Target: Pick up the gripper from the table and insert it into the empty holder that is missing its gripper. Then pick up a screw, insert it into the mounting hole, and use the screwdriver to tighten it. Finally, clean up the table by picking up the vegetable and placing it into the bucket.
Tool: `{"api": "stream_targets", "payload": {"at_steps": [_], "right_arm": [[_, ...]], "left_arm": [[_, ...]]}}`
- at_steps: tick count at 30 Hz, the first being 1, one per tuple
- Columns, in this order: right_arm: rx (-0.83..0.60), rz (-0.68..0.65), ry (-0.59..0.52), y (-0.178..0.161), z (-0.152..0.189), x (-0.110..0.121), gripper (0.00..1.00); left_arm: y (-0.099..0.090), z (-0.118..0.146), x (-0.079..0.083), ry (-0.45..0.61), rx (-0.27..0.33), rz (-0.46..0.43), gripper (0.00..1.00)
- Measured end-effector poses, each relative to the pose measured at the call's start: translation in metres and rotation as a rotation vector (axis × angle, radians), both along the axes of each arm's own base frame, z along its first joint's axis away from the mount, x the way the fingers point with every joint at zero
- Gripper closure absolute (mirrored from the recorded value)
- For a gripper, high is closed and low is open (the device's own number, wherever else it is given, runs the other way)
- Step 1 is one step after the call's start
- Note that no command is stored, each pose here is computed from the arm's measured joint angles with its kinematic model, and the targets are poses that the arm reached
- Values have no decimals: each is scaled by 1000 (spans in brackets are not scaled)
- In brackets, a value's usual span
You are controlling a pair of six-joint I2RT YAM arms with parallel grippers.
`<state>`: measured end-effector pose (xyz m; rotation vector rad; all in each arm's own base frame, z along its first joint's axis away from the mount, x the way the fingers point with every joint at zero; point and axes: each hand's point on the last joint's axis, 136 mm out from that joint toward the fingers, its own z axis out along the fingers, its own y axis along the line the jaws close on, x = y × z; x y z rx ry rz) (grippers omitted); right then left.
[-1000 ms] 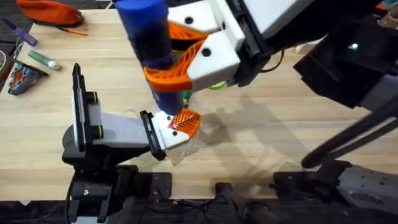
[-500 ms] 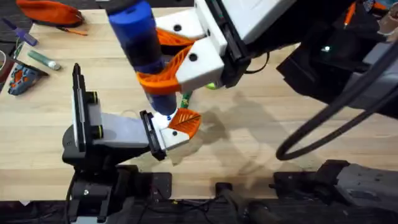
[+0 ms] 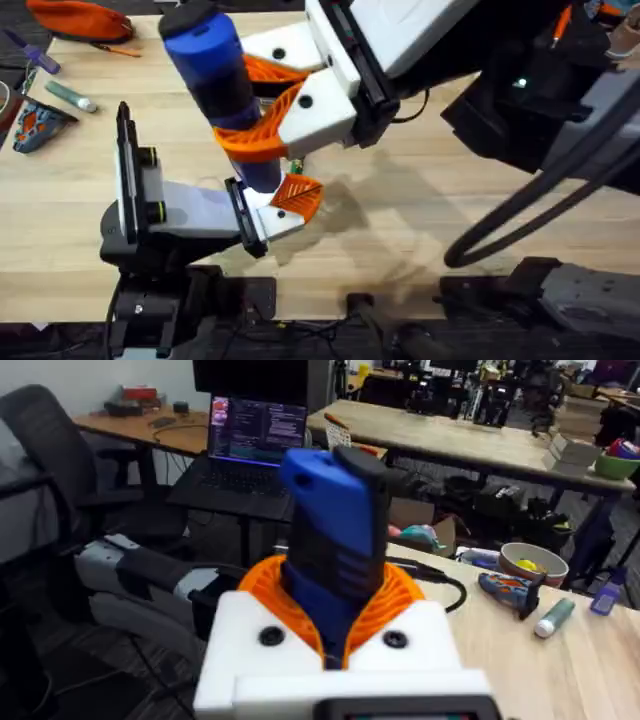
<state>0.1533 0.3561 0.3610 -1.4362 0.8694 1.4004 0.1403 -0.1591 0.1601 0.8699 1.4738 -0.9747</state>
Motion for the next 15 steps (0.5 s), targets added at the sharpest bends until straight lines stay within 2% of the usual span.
{"api": "stream_targets", "payload": {"at_steps": [15], "right_arm": [[-9,0,4,1,-3,1,935]], "left_arm": [[0,0,0,0,0,0,992]]}}
